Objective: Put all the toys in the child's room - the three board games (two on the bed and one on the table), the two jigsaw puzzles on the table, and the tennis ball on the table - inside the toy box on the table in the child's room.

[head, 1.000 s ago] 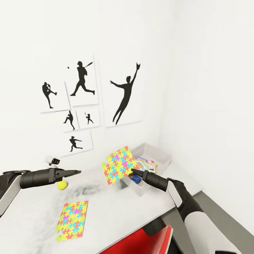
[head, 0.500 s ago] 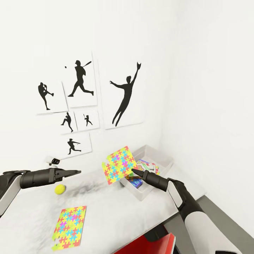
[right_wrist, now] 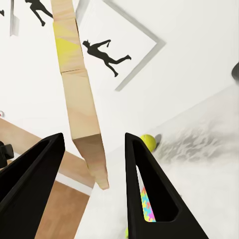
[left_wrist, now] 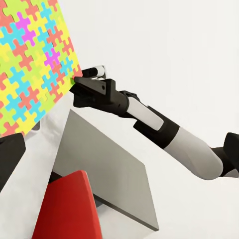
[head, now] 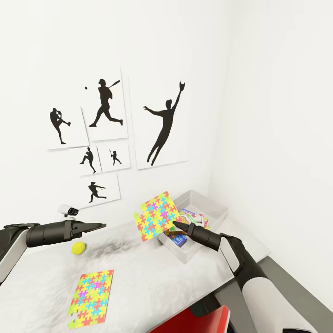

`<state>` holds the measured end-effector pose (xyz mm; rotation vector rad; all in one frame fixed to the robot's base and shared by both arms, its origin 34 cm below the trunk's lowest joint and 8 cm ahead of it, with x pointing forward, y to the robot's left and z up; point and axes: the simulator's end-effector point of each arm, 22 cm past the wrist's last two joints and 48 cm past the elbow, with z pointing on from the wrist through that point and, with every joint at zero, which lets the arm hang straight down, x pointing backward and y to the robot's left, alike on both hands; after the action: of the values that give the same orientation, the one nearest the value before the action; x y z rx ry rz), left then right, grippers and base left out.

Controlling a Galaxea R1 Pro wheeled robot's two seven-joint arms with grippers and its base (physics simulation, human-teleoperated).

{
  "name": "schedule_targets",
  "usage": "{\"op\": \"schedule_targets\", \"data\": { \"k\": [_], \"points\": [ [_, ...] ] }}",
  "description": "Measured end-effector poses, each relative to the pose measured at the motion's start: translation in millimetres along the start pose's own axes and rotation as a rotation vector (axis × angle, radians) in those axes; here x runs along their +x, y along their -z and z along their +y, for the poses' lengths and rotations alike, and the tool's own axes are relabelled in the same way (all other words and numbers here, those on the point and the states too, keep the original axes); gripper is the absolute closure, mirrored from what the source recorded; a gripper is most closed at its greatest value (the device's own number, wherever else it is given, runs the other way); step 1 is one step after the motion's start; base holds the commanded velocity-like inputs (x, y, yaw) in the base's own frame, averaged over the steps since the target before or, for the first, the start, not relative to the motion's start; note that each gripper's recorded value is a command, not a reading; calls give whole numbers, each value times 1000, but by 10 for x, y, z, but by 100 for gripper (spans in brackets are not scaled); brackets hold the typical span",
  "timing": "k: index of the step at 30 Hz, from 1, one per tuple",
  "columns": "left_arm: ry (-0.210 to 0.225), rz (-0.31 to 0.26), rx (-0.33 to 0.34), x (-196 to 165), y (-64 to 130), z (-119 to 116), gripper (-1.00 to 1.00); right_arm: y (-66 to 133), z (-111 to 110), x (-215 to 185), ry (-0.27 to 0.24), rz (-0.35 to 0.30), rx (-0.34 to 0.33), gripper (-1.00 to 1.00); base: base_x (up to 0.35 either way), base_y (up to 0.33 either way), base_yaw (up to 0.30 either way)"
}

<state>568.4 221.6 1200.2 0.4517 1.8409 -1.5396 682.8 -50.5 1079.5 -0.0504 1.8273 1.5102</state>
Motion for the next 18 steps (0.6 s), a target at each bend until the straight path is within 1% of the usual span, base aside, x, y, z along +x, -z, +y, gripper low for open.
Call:
{"op": "schedule_targets", "data": {
  "k": [14, 18],
  "points": [
    [6, -3, -2, 0, 10, 18, -100, 1, -23, -4, -1, -2, 10, 100, 0, 0, 0],
    [8, -5, 0, -1, 11, 19, -100, 0, -20, -6, -22, -3, 9, 100, 0, 0, 0]
  ]
}}
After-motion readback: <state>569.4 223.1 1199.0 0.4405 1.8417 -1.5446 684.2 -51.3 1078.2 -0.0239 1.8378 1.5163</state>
